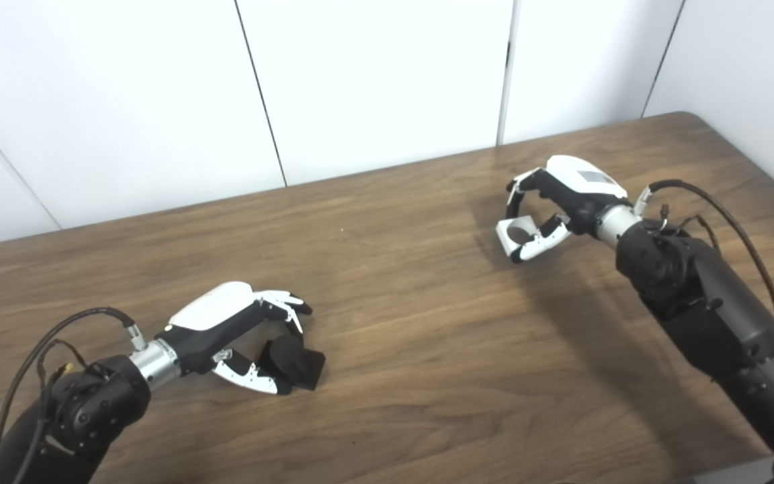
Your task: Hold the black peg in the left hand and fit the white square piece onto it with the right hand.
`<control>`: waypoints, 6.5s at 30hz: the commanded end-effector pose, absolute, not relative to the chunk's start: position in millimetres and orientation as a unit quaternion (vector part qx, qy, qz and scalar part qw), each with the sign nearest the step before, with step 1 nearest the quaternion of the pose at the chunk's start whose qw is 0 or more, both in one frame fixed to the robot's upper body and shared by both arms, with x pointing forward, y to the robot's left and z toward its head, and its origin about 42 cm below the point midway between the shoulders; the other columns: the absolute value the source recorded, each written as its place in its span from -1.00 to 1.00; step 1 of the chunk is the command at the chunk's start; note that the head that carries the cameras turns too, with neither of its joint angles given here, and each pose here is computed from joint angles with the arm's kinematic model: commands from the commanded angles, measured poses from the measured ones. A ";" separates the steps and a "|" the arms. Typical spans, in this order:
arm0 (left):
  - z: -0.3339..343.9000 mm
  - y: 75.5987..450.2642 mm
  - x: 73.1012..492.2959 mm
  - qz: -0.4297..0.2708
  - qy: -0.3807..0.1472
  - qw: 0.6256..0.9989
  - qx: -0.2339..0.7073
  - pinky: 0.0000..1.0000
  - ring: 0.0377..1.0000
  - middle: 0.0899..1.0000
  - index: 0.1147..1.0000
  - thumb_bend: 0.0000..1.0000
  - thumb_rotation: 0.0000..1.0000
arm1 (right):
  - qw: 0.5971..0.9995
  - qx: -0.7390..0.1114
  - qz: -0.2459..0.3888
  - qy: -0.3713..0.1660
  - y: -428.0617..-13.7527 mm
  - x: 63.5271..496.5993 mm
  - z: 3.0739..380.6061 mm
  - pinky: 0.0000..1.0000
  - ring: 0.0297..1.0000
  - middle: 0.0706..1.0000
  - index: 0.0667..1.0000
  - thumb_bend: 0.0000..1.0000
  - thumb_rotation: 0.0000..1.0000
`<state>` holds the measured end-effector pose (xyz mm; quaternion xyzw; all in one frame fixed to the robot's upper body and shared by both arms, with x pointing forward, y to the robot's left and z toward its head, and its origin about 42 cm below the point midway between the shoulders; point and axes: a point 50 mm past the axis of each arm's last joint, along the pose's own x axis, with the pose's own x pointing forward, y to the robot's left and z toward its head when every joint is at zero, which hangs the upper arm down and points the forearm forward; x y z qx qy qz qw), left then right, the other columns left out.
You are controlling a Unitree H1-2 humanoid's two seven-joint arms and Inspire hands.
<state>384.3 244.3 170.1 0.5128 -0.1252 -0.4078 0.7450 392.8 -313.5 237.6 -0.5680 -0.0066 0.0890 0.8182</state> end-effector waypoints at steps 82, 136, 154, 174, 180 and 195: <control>91.1 186.3 355.6 -0.438 0.035 0.767 0.468 0.75 0.80 0.65 -0.15 0.04 -0.85 | 0.843 -0.443 0.253 -0.172 -130.1 359.7 259.3 0.51 0.69 0.61 -0.11 0.04 -0.73; 98.5 192.9 352.6 -0.434 0.037 0.767 0.472 0.77 0.82 0.66 -0.15 0.04 -0.86 | 0.832 -0.441 0.296 -0.159 -109.7 352.0 238.4 0.48 0.69 0.61 -0.11 0.04 -0.73; 99.8 195.3 352.8 -0.430 0.034 0.767 0.476 0.72 0.79 0.66 -0.15 0.05 -0.86 | 0.834 -0.448 0.294 -0.134 -122.4 353.6 238.0 0.47 0.69 0.71 0.25 0.40 -0.66; 99.8 193.7 352.2 -0.430 0.035 0.767 0.475 0.76 0.80 0.67 -0.15 0.05 -0.86 | 0.831 -0.452 0.298 -0.123 -127.9 354.0 240.3 0.47 0.75 0.86 0.70 0.75 -0.50; 98.9 194.2 353.0 -0.429 0.035 0.767 0.475 0.73 0.80 0.66 -0.15 0.05 -0.86 | 0.833 -0.454 0.288 -0.130 -133.4 357.4 241.8 0.45 0.71 0.77 0.65 0.70 -0.55; 98.3 199.5 353.0 -0.428 0.041 0.767 0.476 0.73 0.81 0.66 -0.15 0.05 -0.85 | 0.846 -0.455 0.257 -0.108 -180.1 361.6 235.3 0.37 0.65 0.74 0.55 0.69 -0.74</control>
